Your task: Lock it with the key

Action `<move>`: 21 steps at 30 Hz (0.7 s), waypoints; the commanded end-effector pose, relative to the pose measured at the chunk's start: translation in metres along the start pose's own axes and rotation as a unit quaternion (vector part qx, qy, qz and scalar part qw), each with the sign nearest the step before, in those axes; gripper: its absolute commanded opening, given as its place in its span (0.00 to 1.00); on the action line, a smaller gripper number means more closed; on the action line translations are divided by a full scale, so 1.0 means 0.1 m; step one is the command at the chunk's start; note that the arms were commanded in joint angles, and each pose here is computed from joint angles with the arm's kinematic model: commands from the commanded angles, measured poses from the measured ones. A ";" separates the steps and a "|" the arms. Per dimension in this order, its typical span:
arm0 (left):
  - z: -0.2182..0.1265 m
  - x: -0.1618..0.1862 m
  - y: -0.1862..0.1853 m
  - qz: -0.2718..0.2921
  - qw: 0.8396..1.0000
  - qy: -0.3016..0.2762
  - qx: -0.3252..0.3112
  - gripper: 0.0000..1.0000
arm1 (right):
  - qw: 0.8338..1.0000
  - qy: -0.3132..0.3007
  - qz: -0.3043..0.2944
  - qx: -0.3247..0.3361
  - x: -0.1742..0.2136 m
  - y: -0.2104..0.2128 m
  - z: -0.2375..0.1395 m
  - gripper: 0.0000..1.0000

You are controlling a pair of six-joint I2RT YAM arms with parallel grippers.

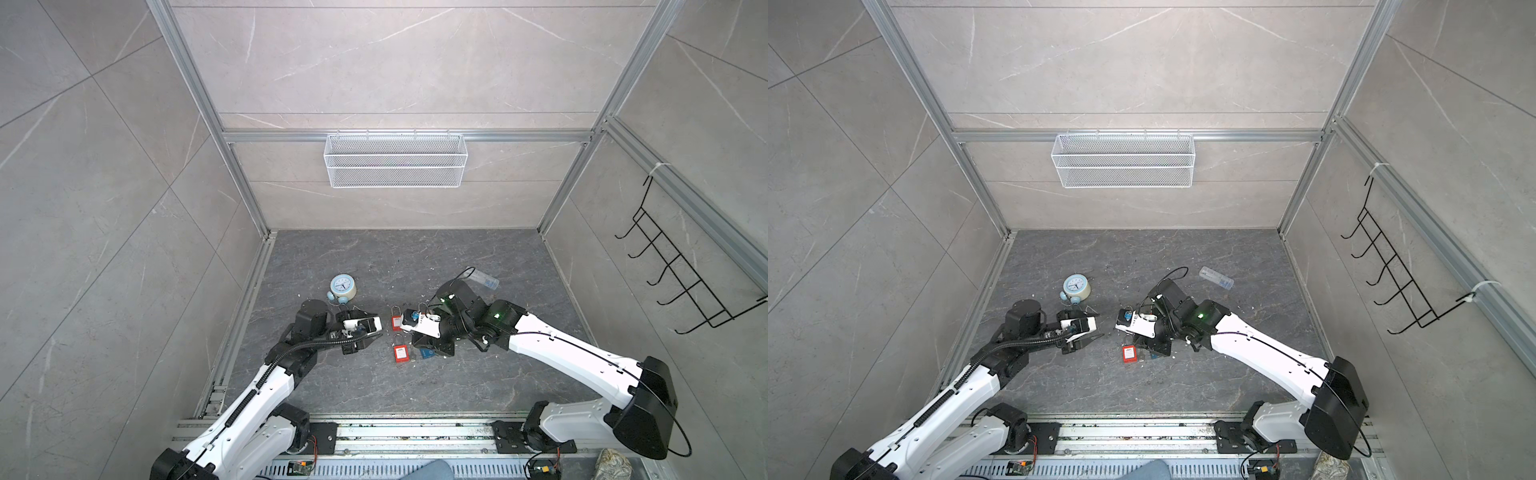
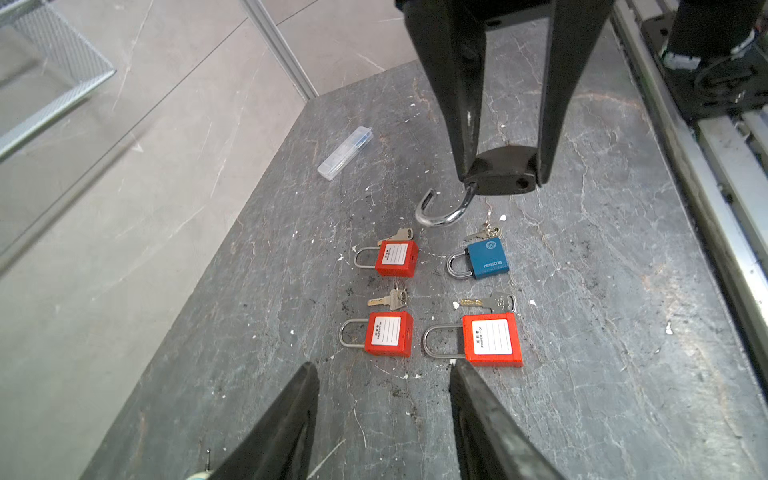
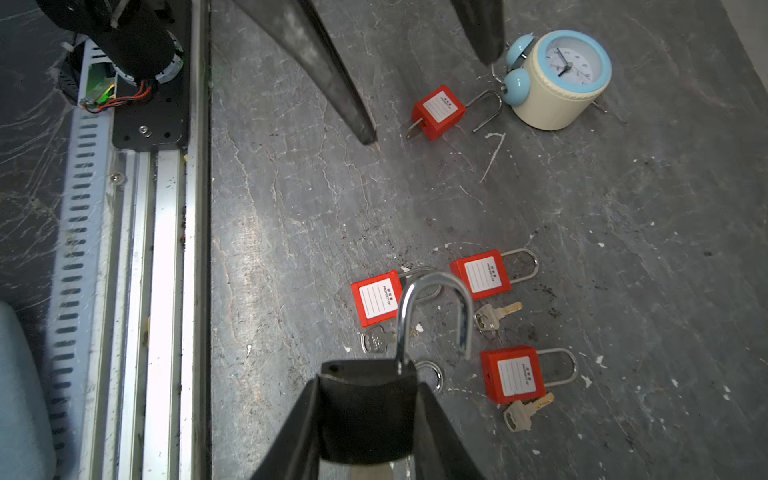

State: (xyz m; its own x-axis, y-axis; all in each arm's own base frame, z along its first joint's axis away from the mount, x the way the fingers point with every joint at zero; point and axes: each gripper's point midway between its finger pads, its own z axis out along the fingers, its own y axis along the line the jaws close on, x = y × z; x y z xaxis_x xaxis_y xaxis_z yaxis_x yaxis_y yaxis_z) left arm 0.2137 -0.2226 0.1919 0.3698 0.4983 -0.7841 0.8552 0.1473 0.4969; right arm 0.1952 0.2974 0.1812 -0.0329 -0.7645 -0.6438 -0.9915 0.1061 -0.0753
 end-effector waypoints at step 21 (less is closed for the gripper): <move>0.35 -0.45 -0.12 0.155 0.987 -0.044 0.019 0.42 | 0.998 -0.003 0.012 -0.068 -0.09 0.15 -0.03 0.25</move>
State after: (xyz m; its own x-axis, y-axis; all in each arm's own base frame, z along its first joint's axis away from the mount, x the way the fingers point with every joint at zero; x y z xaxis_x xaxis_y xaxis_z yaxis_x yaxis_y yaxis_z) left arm 0.1961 -0.2680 0.1825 0.5844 0.4854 -0.6502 0.7608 -0.0490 0.6472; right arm 0.1809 0.2992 0.1777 -0.0620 -0.7745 -0.6295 -0.9980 0.0541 0.0316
